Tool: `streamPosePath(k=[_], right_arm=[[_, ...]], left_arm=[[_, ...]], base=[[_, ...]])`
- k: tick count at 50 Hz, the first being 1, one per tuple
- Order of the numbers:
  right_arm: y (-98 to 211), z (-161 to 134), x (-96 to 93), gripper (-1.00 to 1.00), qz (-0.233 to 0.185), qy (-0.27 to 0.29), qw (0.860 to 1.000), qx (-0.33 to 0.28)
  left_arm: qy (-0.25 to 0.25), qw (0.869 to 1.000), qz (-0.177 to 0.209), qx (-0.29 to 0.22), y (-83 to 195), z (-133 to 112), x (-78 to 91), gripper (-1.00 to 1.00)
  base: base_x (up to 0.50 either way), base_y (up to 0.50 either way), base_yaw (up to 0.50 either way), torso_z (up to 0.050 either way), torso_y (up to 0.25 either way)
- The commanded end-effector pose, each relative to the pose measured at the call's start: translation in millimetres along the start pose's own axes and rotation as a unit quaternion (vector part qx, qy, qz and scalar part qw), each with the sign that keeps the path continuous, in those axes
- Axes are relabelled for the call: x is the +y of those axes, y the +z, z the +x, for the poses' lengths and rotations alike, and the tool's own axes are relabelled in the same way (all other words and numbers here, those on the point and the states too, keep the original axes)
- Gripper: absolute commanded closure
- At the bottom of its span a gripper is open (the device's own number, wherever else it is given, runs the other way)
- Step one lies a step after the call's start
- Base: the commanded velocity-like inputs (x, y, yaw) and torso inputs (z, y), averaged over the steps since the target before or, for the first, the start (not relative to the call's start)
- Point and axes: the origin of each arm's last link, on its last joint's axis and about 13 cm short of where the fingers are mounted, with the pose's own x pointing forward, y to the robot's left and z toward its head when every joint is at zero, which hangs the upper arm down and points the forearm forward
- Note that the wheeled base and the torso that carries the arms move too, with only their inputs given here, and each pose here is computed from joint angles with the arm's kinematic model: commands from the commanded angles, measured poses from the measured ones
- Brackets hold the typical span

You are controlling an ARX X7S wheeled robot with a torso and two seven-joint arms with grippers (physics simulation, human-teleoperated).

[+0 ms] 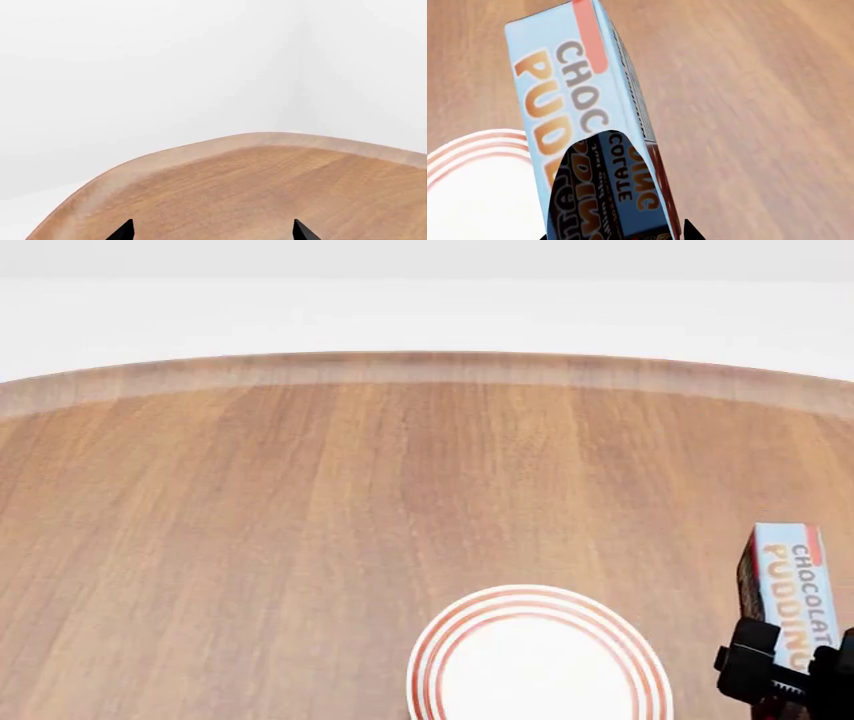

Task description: Put the chocolate pudding to the right of the plate.

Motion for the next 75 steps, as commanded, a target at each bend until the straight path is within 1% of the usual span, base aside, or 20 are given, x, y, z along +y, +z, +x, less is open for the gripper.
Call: streamPosePath(k=[1,9,14,16,17,19,28,35,42,54,66,72,73,75], right_arm=[[-7,15,-2.7,1.0,-0.016,-0.001,1.0,0.011],[-11,25,-7.8,1.0,-0.006,-0.008,1.0,0.017],[-14,29,-5.7,1.0,-0.01,-0.008,1.0,0.022],[-15,30,-4.9,1.0,-0.022,-0.02,0.999,0.014],[-14,31,-3.6,1.0,-0.011,-0.02,1.0,0.002],[-15,32,-2.3,1.0,-0.017,-0.024,1.0,-0.002],[-15,35,1.6,1.0,-0.007,-0.023,0.999,-0.026],[-25,37,3.4,1.0,0.0,-0.019,1.0,-0.011],[-34,38,5.8,1.0,-0.008,-0.008,1.0,0.011],[-45,38,5.8,1.0,0.003,-0.02,0.999,0.044],[-50,40,7.5,1.0,0.011,-0.021,0.999,0.047],[-51,40,6.7,1.0,0.017,-0.024,0.999,0.038],[-51,40,6.6,-1.0,0.018,-0.025,0.999,0.039],[-50,40,5.3,-1.0,0.023,-0.029,0.999,0.035]], left_arm=[[0.0,1.0,0.001,0.0,0,0,0.0,-1.0],[-0.001,1.0,0.005,-0.004,1,0,-0.8,-1.0],[-0.001,1.0,0.006,-0.005,1,0,-1.1,-1.0],[-0.001,1.0,0.006,-0.005,1,0,-1.3,-1.0],[-0.001,1.0,0.005,-0.004,1,1,-1.4,-1.0],[-0.001,1.0,0.005,-0.005,1,0,-1.4,-1.0],[-0.001,1.0,0.008,-0.007,2,0,-1.6,-1.0],[-0.001,1.0,0.01,-0.009,2,0,-1.7,-1.0],[-0.001,1.0,0.011,-0.01,2,0,-2.0,-1.0],[-0.001,1.0,0.012,-0.011,3,0,-2.1,-1.0],[-0.001,1.0,0.013,-0.012,3,0,-1.8,-1.0],[-0.001,1.0,0.013,-0.012,3,0,-1.9,-1.0],[-0.001,1.0,0.013,-0.012,3,-1,-1.9,-1.0],[-0.002,1.0,0.013,-0.012,3,-1,-1.9,-1.0]], base=[[0.0,0.0,0.0,0.0,0.0],[0.0,0.0,0.0,0.0,0.0],[0.0,0.0,0.0,0.0,0.0],[0.0,0.0,0.0,0.0,0.0],[0.0,0.0,0.0,0.0,0.0],[0.0,0.0,0.0,0.0,0.0],[0.0,0.0,0.0,0.0,0.0],[0.0,0.0,0.0,0.0,0.0],[0.0,0.0,0.0,0.0,0.0],[0.0,0.0,0.0,0.0,0.001],[0.0,0.0,0.0,0.0,0.0],[0.0,0.0,0.0,0.0,0.0],[0.0,0.0,0.0,0.0,0.0],[0.0,0.0,0.0,0.0,0.0]])
